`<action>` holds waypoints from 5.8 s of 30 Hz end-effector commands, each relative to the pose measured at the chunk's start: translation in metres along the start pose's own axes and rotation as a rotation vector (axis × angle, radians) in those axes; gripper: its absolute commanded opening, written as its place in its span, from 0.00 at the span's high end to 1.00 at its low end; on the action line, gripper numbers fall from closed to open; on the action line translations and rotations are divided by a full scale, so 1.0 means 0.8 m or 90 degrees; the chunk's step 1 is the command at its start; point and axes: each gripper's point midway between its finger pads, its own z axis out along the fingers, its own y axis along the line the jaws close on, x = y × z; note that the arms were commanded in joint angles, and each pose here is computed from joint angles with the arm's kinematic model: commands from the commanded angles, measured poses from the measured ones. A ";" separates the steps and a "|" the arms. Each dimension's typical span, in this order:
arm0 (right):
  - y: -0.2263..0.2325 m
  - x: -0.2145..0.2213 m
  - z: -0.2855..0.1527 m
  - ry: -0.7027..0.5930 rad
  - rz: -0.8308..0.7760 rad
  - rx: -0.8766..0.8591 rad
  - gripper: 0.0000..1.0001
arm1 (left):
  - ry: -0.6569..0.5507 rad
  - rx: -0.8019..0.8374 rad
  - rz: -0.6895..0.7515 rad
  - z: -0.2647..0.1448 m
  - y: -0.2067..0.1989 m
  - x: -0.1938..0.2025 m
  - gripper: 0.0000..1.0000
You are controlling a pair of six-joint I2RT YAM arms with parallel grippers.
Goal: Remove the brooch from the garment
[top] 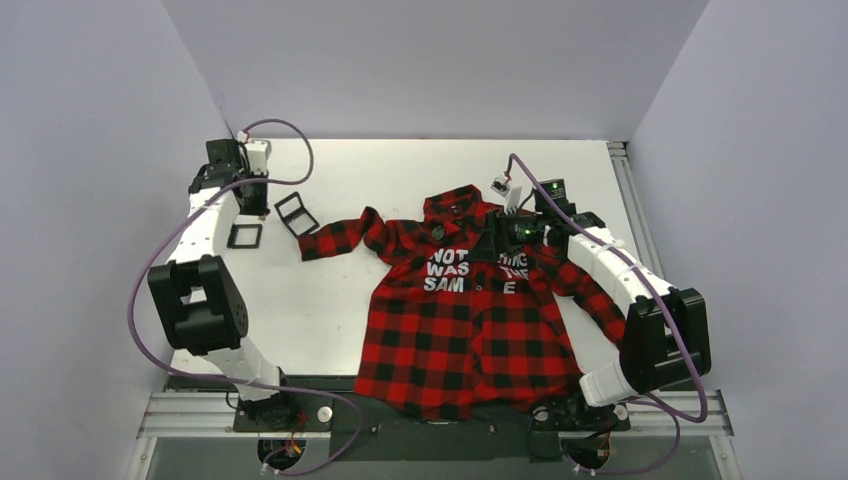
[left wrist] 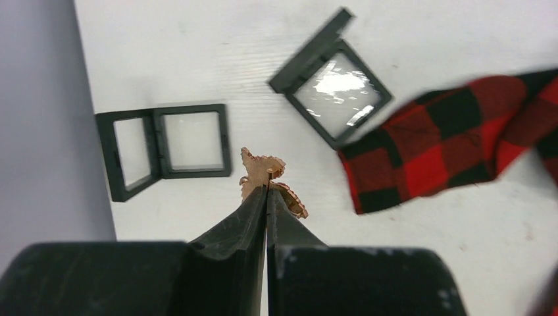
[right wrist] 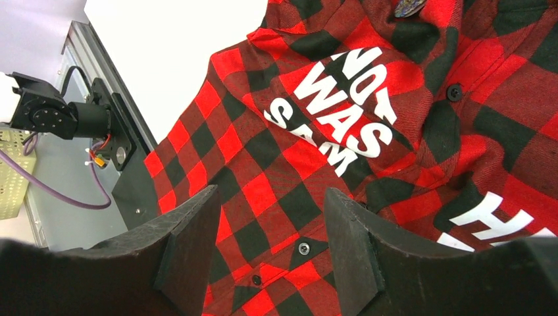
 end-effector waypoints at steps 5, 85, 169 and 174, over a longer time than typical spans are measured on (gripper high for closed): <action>0.031 -0.050 -0.008 -0.075 -0.073 -0.012 0.45 | -0.085 0.201 0.107 -0.120 -0.161 -0.015 1.00; 0.104 0.052 0.037 0.057 -0.904 0.063 0.73 | 0.122 0.809 0.251 -0.235 -0.487 0.105 0.59; -0.030 -0.087 -0.185 -0.361 -0.018 0.113 0.58 | -0.069 0.642 0.844 -0.064 -0.606 0.217 0.57; -0.029 -0.086 -0.185 -0.361 -0.020 0.113 0.58 | -0.064 0.639 0.838 -0.064 -0.605 0.216 0.62</action>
